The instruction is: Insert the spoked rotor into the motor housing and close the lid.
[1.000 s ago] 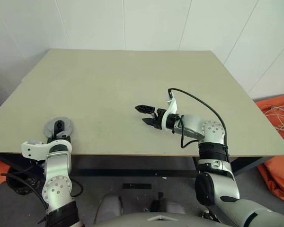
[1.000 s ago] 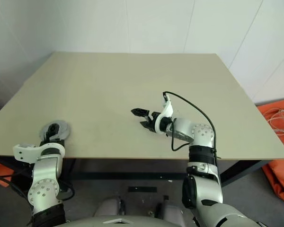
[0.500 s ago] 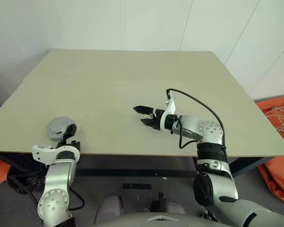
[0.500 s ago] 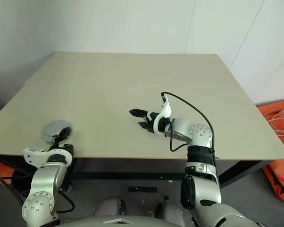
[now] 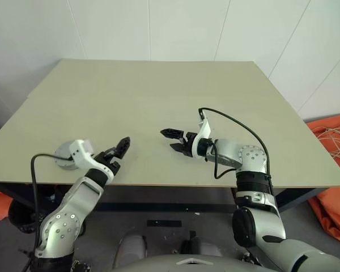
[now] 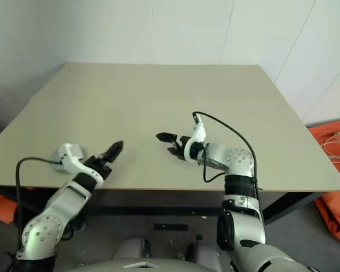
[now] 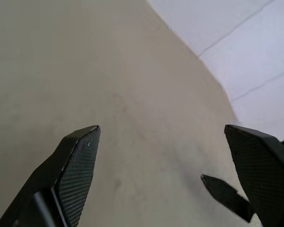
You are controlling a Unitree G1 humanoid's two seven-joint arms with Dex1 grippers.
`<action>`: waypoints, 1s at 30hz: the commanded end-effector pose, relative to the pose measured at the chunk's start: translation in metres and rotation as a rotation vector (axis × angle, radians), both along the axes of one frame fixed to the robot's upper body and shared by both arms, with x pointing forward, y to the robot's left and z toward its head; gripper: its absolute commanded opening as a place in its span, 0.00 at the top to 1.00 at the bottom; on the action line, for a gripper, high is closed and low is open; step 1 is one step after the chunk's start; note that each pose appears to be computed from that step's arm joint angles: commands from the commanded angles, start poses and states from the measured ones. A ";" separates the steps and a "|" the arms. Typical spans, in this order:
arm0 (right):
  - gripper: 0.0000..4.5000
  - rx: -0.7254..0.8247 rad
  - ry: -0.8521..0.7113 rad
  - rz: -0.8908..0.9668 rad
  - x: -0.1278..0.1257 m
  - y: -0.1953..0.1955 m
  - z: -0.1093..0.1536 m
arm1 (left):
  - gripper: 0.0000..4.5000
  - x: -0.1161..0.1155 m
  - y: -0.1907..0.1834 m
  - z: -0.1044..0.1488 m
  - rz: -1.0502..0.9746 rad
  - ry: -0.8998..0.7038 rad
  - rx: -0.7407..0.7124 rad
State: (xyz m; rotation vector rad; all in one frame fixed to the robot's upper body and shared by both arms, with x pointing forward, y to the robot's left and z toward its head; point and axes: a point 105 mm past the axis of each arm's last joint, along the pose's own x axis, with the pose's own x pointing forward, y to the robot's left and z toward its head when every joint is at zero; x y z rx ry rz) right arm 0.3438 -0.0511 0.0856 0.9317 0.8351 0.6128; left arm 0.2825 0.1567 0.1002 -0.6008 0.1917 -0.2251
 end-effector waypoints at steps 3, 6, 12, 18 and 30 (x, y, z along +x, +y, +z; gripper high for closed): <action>0.01 -0.133 -0.219 -0.054 0.010 -0.017 0.015 | 0.01 0.011 0.002 0.006 0.012 -0.141 0.291; 0.01 -0.298 -0.390 -0.081 0.016 -0.032 0.017 | 0.10 0.014 0.005 0.004 0.040 -0.176 0.434; 0.01 -0.514 -0.663 -0.138 0.021 -0.058 0.024 | 0.48 0.016 0.011 -0.004 0.099 -0.188 0.556; 0.01 -0.717 -0.931 -0.208 0.016 -0.082 0.032 | 0.92 0.017 0.014 -0.004 0.152 -0.214 0.632; 0.70 -0.836 -0.979 -0.260 -0.002 -0.101 0.002 | 1.00 0.025 0.018 -0.005 0.212 -0.260 0.726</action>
